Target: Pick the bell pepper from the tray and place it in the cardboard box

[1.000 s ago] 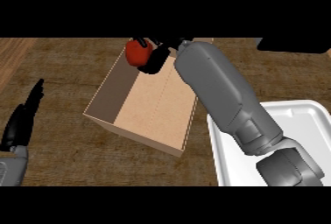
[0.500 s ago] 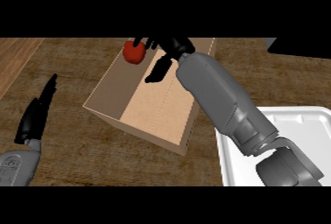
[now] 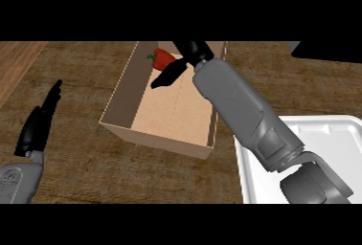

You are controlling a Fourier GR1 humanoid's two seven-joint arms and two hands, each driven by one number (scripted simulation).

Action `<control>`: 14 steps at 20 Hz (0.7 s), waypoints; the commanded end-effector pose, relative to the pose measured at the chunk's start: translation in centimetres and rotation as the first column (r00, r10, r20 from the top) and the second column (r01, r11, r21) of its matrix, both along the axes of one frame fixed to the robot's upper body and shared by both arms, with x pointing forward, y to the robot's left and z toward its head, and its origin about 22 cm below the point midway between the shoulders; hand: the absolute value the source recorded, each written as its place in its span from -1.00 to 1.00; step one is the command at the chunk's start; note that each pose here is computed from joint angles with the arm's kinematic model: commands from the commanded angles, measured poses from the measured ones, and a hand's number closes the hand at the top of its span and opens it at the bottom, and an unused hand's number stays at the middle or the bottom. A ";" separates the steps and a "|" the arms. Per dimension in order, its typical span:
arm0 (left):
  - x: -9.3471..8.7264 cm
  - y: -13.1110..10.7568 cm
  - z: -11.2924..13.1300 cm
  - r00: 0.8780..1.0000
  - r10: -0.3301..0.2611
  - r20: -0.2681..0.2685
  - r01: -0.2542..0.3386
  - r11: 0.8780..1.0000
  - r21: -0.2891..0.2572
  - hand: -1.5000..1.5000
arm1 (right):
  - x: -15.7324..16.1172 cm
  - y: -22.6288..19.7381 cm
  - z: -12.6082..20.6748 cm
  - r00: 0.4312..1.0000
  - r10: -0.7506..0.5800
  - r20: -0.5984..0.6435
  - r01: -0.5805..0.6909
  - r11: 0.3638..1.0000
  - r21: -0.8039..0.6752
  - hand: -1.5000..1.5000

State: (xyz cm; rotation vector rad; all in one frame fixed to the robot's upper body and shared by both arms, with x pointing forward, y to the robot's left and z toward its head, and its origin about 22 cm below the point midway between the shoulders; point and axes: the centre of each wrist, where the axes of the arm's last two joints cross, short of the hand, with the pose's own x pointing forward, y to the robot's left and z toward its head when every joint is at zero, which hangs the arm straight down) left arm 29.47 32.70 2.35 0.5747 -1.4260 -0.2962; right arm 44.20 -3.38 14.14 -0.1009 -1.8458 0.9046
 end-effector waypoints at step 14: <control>-2.1 2.8 -0.3 0.998 0.064 -0.007 -0.064 0.998 0.002 0.00 | 3.6 -13.6 1.5 0.993 -0.080 -0.083 0.104 0.937 0.334 -1.00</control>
